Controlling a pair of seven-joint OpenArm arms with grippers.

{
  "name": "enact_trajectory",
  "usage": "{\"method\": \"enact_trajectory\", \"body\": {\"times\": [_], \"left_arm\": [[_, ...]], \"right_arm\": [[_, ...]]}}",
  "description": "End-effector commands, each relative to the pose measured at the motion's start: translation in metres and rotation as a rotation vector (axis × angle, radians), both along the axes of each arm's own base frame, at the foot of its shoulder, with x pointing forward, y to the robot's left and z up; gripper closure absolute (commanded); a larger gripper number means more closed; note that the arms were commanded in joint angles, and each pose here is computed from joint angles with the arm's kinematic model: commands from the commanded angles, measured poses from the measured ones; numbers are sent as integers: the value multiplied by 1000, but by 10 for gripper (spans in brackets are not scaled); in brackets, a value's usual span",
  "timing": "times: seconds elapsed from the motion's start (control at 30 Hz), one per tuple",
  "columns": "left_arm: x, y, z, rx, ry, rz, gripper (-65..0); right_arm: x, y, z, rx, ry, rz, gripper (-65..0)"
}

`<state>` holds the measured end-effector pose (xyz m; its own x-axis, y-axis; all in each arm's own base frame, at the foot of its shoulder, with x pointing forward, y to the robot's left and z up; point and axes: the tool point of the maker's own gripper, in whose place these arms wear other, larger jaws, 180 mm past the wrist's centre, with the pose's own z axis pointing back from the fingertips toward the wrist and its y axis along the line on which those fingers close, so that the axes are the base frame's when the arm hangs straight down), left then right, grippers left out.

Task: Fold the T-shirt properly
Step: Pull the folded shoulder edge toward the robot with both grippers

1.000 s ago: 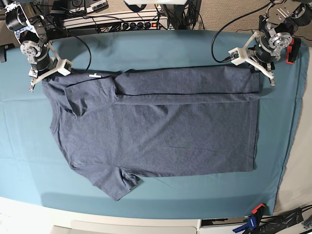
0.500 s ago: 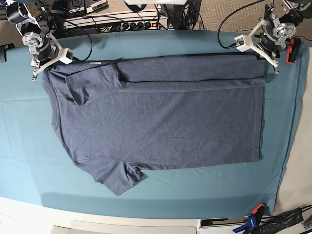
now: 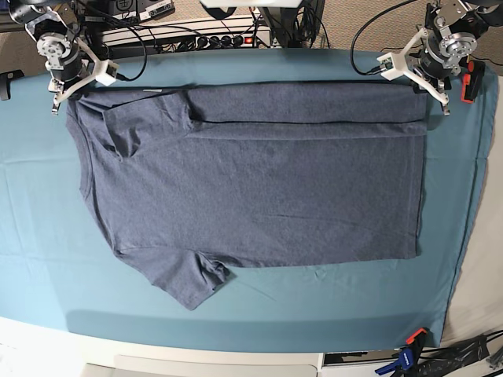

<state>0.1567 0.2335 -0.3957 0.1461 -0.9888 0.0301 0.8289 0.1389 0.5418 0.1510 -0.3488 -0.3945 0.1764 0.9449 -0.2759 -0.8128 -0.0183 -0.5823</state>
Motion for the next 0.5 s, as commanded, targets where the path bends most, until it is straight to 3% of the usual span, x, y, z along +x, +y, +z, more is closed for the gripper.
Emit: {"method": "enact_trajectory", "body": {"times": [0.0,0.2,0.47], "left_arm": [[4,5,6,21,-18,-6,0],[-2,-7,14,-12,-32,-2,0],[-4,-23,27,-57,-58,-12,0]], "right_arm": [[-13,-6,-4,-13,62,-14,0],[-13,1,-2,2,53,-4,0],[-1,37,13,89,3,39,0]]}}
